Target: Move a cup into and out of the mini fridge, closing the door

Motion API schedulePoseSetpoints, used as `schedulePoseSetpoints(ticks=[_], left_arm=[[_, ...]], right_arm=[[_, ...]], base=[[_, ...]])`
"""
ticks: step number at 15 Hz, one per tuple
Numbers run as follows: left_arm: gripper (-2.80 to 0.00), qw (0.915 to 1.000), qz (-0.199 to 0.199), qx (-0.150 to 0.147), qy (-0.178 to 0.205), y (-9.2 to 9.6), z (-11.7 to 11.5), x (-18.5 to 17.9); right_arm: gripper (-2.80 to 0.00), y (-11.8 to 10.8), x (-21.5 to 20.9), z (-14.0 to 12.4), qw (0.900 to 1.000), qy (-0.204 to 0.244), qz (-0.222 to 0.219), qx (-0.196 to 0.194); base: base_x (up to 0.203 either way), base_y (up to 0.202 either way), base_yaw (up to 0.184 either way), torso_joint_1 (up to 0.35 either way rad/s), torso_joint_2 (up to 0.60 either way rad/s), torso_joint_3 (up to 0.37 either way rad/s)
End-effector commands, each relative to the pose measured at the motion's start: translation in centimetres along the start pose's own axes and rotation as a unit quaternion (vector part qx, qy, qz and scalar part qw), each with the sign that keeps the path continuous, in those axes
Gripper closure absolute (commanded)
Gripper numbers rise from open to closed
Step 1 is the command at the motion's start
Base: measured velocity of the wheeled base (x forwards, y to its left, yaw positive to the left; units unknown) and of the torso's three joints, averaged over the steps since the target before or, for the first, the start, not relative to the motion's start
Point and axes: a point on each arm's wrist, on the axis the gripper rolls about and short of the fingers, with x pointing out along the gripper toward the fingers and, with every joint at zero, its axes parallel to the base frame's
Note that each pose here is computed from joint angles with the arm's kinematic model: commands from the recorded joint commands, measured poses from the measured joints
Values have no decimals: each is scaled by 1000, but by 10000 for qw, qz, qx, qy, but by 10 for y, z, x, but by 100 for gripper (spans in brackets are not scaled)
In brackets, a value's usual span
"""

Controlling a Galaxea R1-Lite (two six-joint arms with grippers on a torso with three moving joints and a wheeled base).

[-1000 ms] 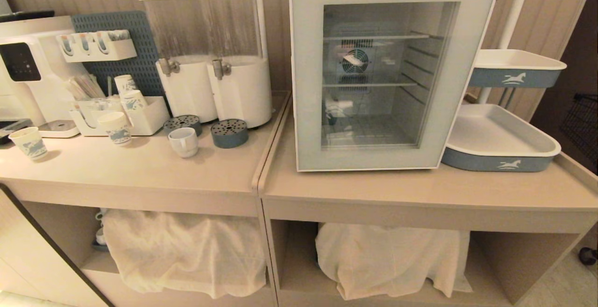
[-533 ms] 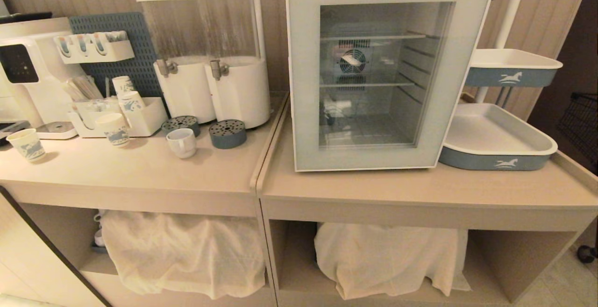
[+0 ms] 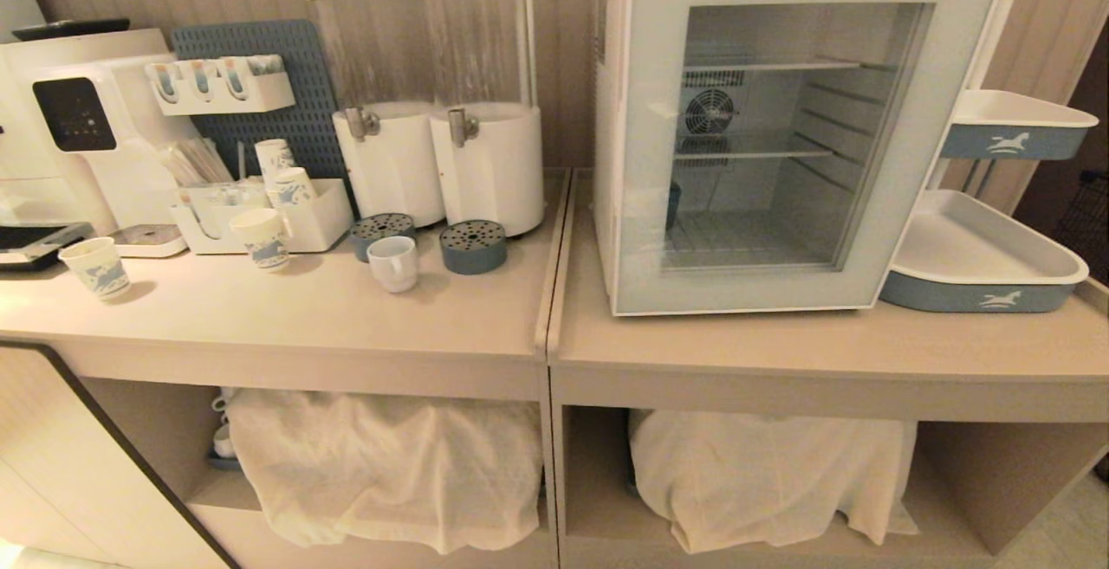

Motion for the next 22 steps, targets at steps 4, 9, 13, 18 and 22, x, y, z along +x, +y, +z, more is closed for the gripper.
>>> schedulePoseSetpoints(ticks=[4,9,13,18,22], left_arm=[[0,9999,32,-8,165,2,-11,1],[0,9999,32,-8,165,2,-11,1],[0,9999,32,-8,165,2,-11,1],[0,9999,25,-8,166,2,-11,1],[0,9999,32,-8,165,2,-11,1]], right_arm=[[0,0,0,0,10000,4,-1,-2],[0,0,0,0,10000,4,-1,-2],[0,0,0,0,10000,4,6,-2],[0,0,0,0,10000,4,-1,-2],[0,0,0,0,10000,4,-1,-1]], base=[[0,191,0,2,-1,2],[0,193,2,3,3,2],[0,193,2,1,1,3],[0,193,-1,0,0,0],[0,190,1,2,0,2]])
